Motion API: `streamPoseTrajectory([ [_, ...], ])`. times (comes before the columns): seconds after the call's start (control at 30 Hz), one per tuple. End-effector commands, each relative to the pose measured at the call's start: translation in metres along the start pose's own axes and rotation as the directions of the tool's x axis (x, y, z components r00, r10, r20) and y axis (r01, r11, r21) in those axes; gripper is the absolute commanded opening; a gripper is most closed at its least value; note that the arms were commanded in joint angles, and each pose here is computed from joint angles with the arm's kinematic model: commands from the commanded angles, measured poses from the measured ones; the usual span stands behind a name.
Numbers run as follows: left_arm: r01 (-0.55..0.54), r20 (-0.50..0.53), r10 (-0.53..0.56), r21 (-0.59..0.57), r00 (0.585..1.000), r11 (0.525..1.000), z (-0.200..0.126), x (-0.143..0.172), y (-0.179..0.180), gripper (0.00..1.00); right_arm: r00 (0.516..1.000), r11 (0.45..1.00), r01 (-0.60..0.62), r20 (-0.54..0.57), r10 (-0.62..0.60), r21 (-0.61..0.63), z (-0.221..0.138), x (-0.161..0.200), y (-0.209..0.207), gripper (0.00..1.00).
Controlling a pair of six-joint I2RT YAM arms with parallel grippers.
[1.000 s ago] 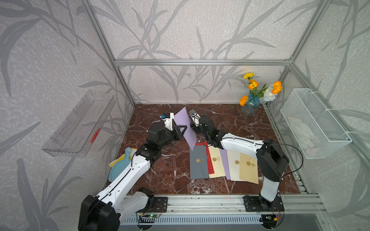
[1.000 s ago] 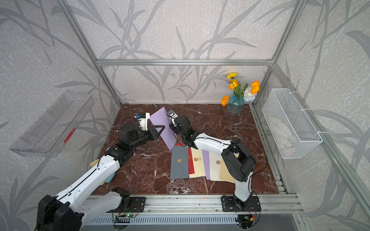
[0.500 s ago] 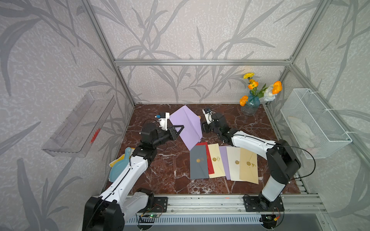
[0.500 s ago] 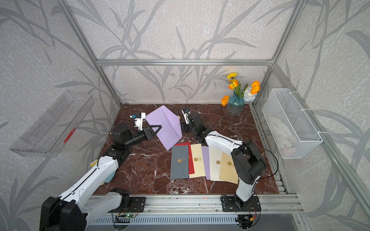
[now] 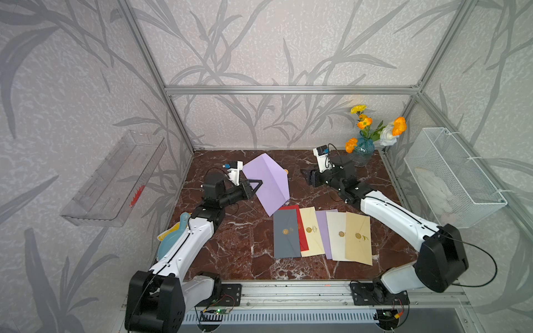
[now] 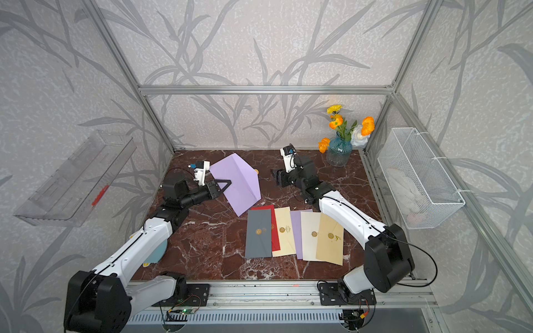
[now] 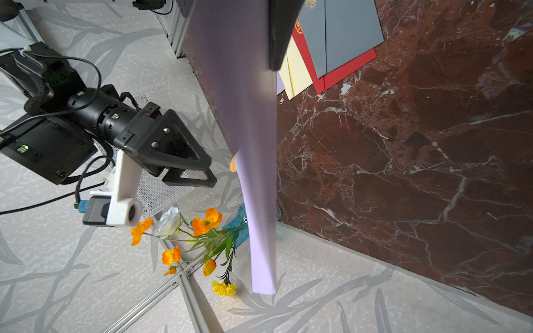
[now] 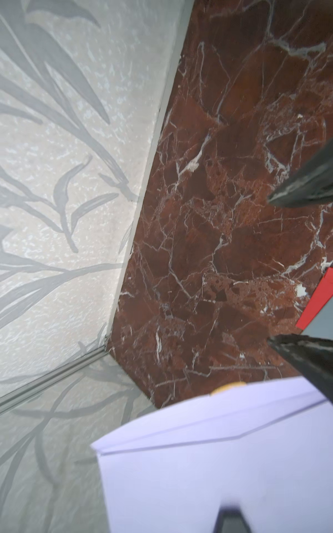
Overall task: Open the envelope
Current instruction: Open the envelope flap on the envelope, then place the envelope at the center of the board.
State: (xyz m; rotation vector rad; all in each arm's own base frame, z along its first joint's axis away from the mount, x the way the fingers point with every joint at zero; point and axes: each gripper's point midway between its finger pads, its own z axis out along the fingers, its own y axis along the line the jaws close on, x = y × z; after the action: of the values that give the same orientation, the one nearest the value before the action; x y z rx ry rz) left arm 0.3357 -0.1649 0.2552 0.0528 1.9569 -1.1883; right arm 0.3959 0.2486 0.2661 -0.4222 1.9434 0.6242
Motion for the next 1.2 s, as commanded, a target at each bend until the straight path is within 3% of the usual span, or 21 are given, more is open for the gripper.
streamPoseTrajectory([
  [0.0, -0.026, 0.025, 0.024, 0.084, 0.999, 0.996, 0.0, -0.016, -0.019, 0.0, 0.997, 0.969, -0.059, -0.07, 0.043, -0.242, -0.011, 0.013, 0.042, 0.7],
  [0.2, -0.021, 0.062, 0.009, 0.188, 0.998, 0.982, -0.001, -0.031, -0.035, 0.0, 0.993, 0.903, -0.102, -0.101, 0.066, -0.418, -0.006, 0.022, 0.068, 0.68],
  [0.37, -0.058, 0.089, 0.038, 0.236, 0.995, 0.97, -0.006, -0.038, -0.049, 0.0, 0.99, 0.872, -0.13, -0.103, 0.092, -0.472, -0.004, 0.019, 0.077, 0.66],
  [0.57, -0.043, 0.086, 0.02, 0.279, 0.996, 0.959, -0.004, -0.039, -0.052, 0.0, 0.982, 0.787, -0.186, -0.125, 0.138, -0.588, -0.003, 0.014, 0.095, 0.6],
  [0.73, -0.016, 0.071, -0.006, 0.3, 0.997, 0.954, 0.0, -0.039, -0.05, 0.0, 0.981, 0.747, -0.195, -0.133, 0.142, -0.636, -0.005, 0.01, 0.103, 0.47],
  [1.0, -0.015, 0.057, -0.002, 0.29, 0.998, 0.957, 0.0, -0.034, -0.048, 0.0, 0.983, 0.738, -0.184, -0.144, 0.118, -0.65, -0.003, 0.008, 0.105, 0.11],
  [1.17, -0.014, 0.056, -0.001, 0.268, 0.998, 0.963, 0.001, -0.035, -0.044, 0.0, 0.979, 0.72, -0.199, -0.16, 0.124, -0.665, -0.001, 0.011, 0.107, 0.0],
])
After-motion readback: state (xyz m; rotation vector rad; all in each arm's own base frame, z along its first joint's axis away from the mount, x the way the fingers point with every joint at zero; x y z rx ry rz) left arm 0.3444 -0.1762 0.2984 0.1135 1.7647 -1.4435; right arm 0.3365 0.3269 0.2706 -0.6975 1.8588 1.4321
